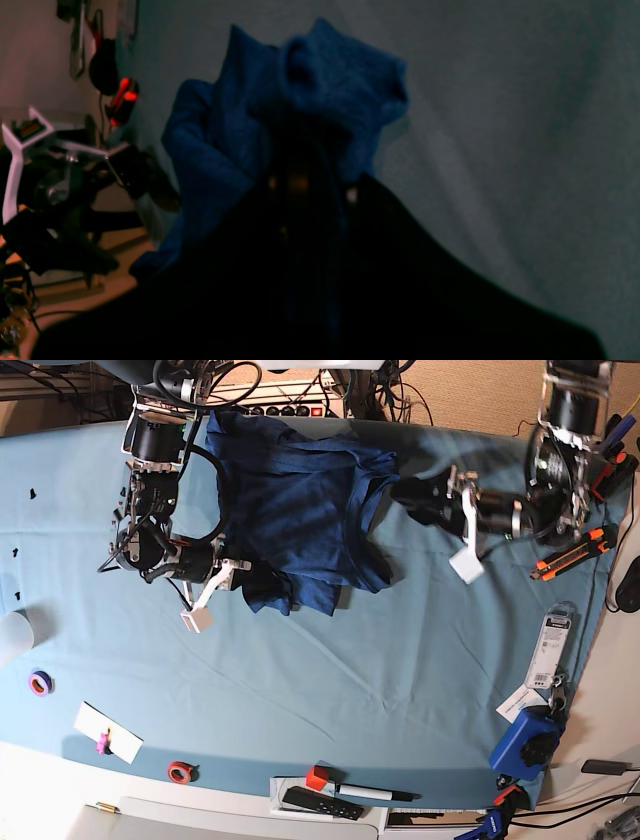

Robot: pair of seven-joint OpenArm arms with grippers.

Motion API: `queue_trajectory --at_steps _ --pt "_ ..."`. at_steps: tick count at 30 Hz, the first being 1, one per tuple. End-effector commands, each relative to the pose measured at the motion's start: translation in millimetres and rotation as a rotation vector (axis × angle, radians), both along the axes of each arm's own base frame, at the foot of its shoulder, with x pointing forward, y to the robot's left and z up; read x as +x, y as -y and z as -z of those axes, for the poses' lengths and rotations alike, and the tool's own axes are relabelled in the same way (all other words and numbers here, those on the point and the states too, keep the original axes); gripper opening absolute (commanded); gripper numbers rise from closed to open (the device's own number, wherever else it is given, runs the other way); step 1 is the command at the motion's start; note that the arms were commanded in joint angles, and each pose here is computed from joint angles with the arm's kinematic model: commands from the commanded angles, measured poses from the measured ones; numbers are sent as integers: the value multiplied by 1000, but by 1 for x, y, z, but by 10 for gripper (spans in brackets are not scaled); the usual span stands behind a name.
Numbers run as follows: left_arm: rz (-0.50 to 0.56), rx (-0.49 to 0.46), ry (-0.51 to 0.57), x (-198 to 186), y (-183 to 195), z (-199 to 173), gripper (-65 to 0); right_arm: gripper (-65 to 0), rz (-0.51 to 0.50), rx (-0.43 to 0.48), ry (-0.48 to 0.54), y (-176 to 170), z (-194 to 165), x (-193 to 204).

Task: Layout the t-shirt on the table in an organized manner, then fold the t-shirt properly
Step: 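Grasp the shirt's side with the left gripper and lift it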

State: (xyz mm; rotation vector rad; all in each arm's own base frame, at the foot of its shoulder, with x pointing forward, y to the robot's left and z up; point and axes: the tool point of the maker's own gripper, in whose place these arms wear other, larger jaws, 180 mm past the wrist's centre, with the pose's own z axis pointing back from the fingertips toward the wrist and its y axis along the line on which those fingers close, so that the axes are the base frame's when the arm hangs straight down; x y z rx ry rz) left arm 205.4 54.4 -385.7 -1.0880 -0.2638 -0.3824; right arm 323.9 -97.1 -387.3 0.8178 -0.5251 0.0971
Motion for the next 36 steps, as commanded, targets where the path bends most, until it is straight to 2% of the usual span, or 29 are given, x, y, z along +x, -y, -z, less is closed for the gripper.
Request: queue_trajectory --at_steps 1,8,13,18,22,27,29,30,31,33,34,36 --pt "48 64 -29 -13 -2 13 -169 -650 -6 -8 31 3 -9 7" --pt "77 119 -36 -24 29 31 -169 -650 -5 -9 31 3 -9 7" --pt "99 165 -23 -26 38 36 -169 -650 -5 -9 31 3 -9 7" --pt "216 210 -57 -59 58 50 -169 -650 -5 -8 31 3 -9 8" --pt "361 226 -66 -94 81 57 -169 -650 -5 -9 31 3 -9 8" --pt "398 266 -53 -102 85 64 -184 -650 -5 -9 31 3 -9 8" --pt "389 271 -50 -99 83 64 -238 -650 -5 -8 32 3 -9 8" --pt "379 272 -50 -96 81 64 -291 -650 -5 -8 32 3 -9 8" --pt "370 274 -49 -94 79 64 -372 -650 -5 -6 33 3 -10 8" --pt "348 280 -47 -87 75 64 -612 -650 -13 12 50 0 -14 8" --pt "332 279 -41 -82 72 63 -650 -650 -21 25 64 -1 -16 9" --pt "292 280 -23 -69 66 59 -650 -650 -16 49 66 0 -20 8"
